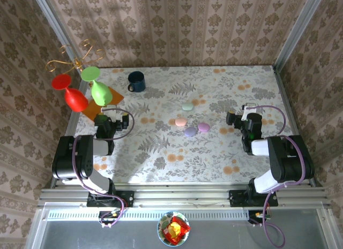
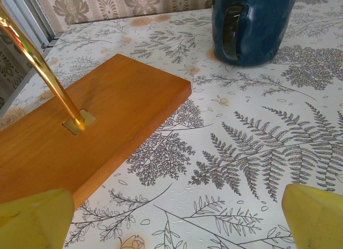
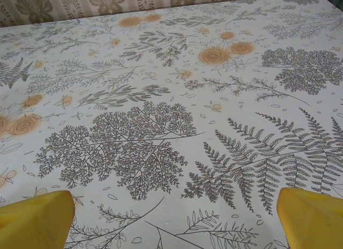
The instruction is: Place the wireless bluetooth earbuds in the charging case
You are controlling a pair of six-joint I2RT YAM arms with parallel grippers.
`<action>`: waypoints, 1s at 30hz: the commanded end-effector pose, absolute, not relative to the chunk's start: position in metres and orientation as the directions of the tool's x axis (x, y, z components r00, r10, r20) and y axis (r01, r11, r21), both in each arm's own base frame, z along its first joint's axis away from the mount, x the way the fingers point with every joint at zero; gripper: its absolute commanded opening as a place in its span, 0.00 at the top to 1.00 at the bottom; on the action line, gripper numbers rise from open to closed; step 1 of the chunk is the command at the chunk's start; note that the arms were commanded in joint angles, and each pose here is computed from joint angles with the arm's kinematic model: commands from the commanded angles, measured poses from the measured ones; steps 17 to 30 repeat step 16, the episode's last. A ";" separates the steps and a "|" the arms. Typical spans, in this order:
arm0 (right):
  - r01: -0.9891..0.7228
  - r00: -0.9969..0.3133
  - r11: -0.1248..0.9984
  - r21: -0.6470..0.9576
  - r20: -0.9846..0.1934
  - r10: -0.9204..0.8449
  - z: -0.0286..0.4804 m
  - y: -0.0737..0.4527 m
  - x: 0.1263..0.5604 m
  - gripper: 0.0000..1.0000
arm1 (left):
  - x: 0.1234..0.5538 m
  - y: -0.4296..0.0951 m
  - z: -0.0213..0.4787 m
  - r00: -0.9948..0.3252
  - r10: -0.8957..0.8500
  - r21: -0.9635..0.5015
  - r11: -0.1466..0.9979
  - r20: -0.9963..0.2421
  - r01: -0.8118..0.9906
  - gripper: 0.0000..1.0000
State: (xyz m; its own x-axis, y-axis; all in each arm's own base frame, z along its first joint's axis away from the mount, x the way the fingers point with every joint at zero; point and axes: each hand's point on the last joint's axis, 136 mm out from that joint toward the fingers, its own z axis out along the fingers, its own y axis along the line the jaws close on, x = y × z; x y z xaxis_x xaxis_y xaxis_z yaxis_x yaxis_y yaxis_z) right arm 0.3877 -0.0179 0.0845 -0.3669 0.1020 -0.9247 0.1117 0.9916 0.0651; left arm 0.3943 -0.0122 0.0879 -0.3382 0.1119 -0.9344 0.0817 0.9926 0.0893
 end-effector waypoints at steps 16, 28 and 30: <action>0.093 -0.327 0.994 0.051 -0.942 0.079 0.098 -0.015 0.397 0.00 | 0.400 -0.007 0.096 -0.323 0.124 0.114 0.992 -0.938 0.052 0.00; 0.093 -0.327 0.994 0.051 -0.942 0.079 0.098 -0.015 0.397 0.00 | 0.400 -0.007 0.096 -0.323 0.124 0.114 0.992 -0.938 0.052 0.00; 0.093 -0.327 0.994 0.051 -0.942 0.079 0.098 -0.015 0.397 0.00 | 0.400 -0.007 0.096 -0.323 0.124 0.114 0.992 -0.938 0.052 0.00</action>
